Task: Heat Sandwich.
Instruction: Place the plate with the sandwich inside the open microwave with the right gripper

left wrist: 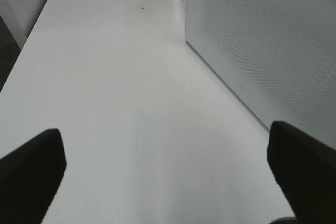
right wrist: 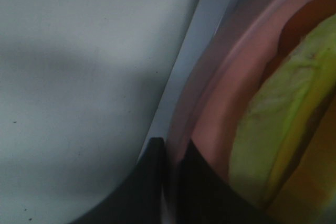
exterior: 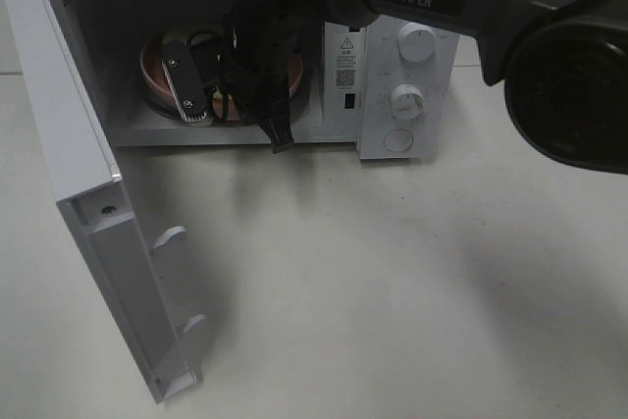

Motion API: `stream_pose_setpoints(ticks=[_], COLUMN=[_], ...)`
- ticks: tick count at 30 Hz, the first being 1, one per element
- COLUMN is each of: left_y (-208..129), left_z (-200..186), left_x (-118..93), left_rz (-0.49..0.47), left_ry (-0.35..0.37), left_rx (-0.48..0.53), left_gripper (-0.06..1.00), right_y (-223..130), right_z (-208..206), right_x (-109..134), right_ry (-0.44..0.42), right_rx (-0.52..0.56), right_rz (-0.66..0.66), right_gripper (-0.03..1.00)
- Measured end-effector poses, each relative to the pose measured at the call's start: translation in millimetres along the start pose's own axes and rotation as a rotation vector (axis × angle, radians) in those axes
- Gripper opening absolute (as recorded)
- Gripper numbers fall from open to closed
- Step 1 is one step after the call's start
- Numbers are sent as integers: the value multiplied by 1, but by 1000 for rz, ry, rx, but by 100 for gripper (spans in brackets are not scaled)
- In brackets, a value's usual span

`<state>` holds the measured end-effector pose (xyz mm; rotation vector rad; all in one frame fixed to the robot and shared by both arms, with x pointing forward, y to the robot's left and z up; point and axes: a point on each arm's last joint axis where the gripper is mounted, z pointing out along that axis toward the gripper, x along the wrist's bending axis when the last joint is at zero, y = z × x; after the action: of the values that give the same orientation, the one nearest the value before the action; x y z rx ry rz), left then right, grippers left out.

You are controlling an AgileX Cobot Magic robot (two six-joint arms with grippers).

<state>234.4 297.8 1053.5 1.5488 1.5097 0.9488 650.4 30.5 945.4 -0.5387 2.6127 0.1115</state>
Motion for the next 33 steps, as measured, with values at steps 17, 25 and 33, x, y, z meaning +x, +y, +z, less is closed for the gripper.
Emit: stream_pose_setpoints(ticks=[17, 25, 33], left_y=[0, 0, 0], left_z=[0, 0, 0], left_x=[0, 0, 0], left_rz=[0, 0, 0], left_ry=[0, 0, 0], left_rx=[1, 1, 1], left_gripper=[99, 99, 99], right_y=[0, 1, 0], right_z=[3, 2, 5], right_x=[-5, -7, -2], right_ry=[-42, -53, -37], right_rx=[5, 2, 1], right_rz=[18, 84, 140], right_gripper=[15, 47, 76])
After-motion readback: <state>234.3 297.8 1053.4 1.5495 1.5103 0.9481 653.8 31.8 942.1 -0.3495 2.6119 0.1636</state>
